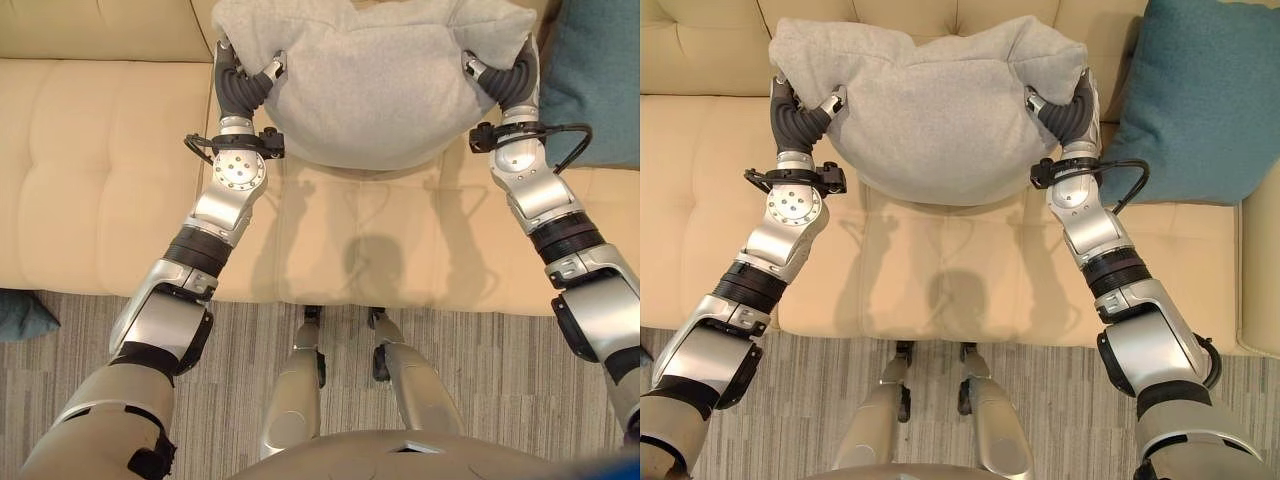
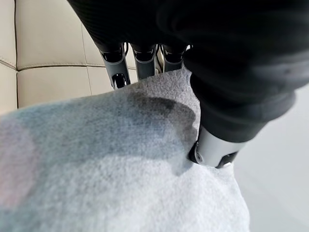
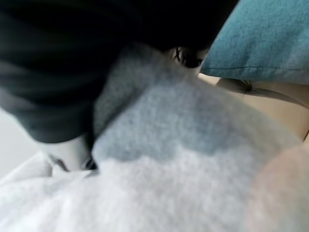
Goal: Pick up all the scattered cushions and arrange them neatly on the sofa.
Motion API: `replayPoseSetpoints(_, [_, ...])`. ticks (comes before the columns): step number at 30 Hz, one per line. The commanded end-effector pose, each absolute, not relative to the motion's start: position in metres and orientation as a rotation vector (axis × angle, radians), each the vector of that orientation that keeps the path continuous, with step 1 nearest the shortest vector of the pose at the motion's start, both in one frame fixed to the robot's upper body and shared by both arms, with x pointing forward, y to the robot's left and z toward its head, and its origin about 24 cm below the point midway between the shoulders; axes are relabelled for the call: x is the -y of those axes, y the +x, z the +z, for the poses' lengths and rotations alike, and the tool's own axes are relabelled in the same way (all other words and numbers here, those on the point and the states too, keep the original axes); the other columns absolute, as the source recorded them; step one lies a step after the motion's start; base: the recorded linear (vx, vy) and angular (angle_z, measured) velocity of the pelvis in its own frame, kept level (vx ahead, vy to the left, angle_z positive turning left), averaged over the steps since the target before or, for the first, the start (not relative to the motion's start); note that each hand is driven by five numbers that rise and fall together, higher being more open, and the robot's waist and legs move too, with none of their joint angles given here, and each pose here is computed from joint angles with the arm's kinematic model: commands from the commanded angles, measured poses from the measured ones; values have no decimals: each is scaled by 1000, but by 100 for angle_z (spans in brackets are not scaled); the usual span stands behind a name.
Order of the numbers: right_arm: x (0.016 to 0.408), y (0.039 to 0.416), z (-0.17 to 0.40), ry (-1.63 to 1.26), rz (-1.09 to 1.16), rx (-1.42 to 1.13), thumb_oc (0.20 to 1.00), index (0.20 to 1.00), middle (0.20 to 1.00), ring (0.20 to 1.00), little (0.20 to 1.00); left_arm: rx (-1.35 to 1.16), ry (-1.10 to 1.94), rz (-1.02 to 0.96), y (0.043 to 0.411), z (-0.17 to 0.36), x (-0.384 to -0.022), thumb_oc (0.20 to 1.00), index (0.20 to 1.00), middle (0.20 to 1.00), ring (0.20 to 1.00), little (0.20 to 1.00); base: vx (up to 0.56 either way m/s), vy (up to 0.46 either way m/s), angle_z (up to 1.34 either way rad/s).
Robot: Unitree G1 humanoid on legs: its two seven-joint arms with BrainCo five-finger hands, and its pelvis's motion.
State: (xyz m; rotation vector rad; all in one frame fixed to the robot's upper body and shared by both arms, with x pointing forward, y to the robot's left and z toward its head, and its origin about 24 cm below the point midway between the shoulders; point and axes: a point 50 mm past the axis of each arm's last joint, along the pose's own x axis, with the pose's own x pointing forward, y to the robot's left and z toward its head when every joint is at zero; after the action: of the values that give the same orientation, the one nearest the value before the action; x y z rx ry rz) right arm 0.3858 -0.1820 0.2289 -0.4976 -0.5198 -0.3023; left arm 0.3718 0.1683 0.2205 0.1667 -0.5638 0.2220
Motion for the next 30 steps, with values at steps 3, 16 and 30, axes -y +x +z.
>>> replayPoseSetpoints(3, [170,390,252,-558,-275,610,583,583,583,583,583,747,239,136,372,264,-150,1000,1000,1000,1000,1000,1,-9,3])
replayPoseSetpoints(16, [258,395,265,-871,-592,402,1000,1000,1000,1000,1000,581,484,482,385,287,-253,1000,1000,1000,1000,1000,6,2,1])
replayPoseSetpoints(30, [275,323,127,-755,-431,226,1000,1000,1000,1000,1000,358,525,272,314,145,-263,1000,1000,1000,1000,1000,60,11,-3])
